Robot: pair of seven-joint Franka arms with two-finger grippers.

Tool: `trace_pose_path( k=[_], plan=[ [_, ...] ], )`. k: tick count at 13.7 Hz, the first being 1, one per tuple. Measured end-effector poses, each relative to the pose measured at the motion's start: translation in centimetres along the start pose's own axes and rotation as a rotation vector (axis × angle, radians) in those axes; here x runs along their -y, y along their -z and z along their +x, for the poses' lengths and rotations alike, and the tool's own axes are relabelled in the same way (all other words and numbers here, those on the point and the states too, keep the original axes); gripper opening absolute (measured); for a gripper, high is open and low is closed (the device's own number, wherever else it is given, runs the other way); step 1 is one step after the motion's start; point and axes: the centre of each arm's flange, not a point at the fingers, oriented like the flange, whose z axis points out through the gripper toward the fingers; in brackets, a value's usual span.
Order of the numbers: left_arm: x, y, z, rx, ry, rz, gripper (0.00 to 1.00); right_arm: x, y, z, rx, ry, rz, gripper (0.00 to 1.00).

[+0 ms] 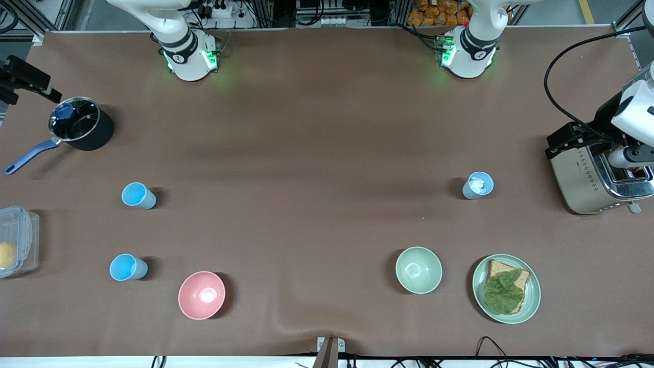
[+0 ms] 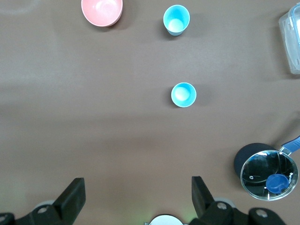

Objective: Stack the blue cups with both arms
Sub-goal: 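Reach the left gripper to the tissue cup while the right gripper reaches a blue cup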

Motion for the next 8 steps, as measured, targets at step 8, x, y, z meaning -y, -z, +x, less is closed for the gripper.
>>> trace_pose_path(
  k=[8],
  plan=[
    [1.5,-4.8,1.4,0.087,0.028,0.007,1.00,-0.5,-1.3,-0.5,0.071,-0.010,-0.007,1.00]
  ],
)
